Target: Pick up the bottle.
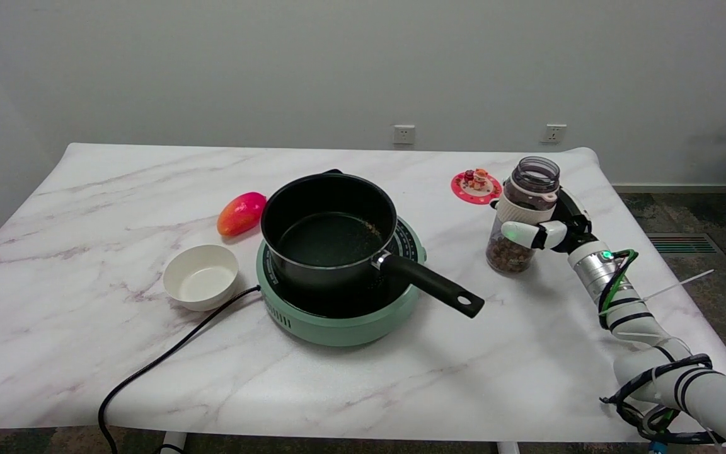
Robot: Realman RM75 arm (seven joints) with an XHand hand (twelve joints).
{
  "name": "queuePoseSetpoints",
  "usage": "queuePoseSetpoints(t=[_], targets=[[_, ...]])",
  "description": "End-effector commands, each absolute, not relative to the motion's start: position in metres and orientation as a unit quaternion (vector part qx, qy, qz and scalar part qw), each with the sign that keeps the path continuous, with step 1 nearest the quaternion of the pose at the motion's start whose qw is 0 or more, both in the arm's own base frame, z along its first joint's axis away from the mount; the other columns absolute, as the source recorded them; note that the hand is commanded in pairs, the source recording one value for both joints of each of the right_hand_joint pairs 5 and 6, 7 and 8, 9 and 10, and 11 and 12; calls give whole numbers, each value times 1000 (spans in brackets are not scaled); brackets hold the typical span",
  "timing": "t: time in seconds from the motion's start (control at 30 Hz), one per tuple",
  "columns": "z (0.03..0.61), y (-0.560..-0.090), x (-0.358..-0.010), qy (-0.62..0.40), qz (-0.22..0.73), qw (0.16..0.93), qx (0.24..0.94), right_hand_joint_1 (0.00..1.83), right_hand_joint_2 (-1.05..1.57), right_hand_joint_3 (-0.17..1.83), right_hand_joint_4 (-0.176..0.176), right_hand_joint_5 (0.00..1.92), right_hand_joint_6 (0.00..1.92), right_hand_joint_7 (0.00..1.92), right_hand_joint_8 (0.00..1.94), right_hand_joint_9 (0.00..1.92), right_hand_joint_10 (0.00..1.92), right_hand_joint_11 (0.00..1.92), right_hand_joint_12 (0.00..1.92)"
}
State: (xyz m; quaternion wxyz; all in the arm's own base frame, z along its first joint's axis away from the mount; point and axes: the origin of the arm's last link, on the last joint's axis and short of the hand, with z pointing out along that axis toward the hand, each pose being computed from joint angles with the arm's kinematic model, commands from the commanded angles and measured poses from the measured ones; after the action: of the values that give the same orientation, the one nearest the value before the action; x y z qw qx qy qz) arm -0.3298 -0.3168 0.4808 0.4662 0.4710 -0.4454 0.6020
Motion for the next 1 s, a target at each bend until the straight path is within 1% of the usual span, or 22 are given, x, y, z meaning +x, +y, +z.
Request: queuePoseSetpoints(t=[0.03,0.1,0.13,0.17,0.2,0.3,0.47,0.8,1.0], targets=[[490,-310,-329,-439,602,473,469,1584,78,1174,0,1154,1154,1616,1616,1251,1251,917,917],[491,-309,-329,-437,605,474,468,1593,176,1134,0,1295,1295,1737,1737,1288,1288,982,982],[492,-307,-329,-436,606,475,467,1595,207,1114,0,1340,1340,1765,1765,1296,1296,999,999],[494,-307,-329,-434,607,476,466,1597,260,1073,0,1415,1415,1798,1798,1305,1305,1026,1026],[494,-306,-329,-433,608,476,465,1600,340,992,0,1505,1505,1836,1836,1318,1318,1059,1059],[496,-305,-329,-431,611,476,463,1598,465,849,0,1609,1609,1850,1850,1326,1326,1094,1094],[497,-304,-329,-430,615,475,460,1552,704,630,0,1684,1684,1833,1833,1330,1330,1125,1125],[496,-303,-329,-431,625,468,452,1525,861,531,0,1694,1694,1861,1861,1351,1351,1159,1159],[497,-313,-317,-426,628,460,462,1519,950,503,0,1733,1733,1889,1889,1368,1368,1183,1183]])
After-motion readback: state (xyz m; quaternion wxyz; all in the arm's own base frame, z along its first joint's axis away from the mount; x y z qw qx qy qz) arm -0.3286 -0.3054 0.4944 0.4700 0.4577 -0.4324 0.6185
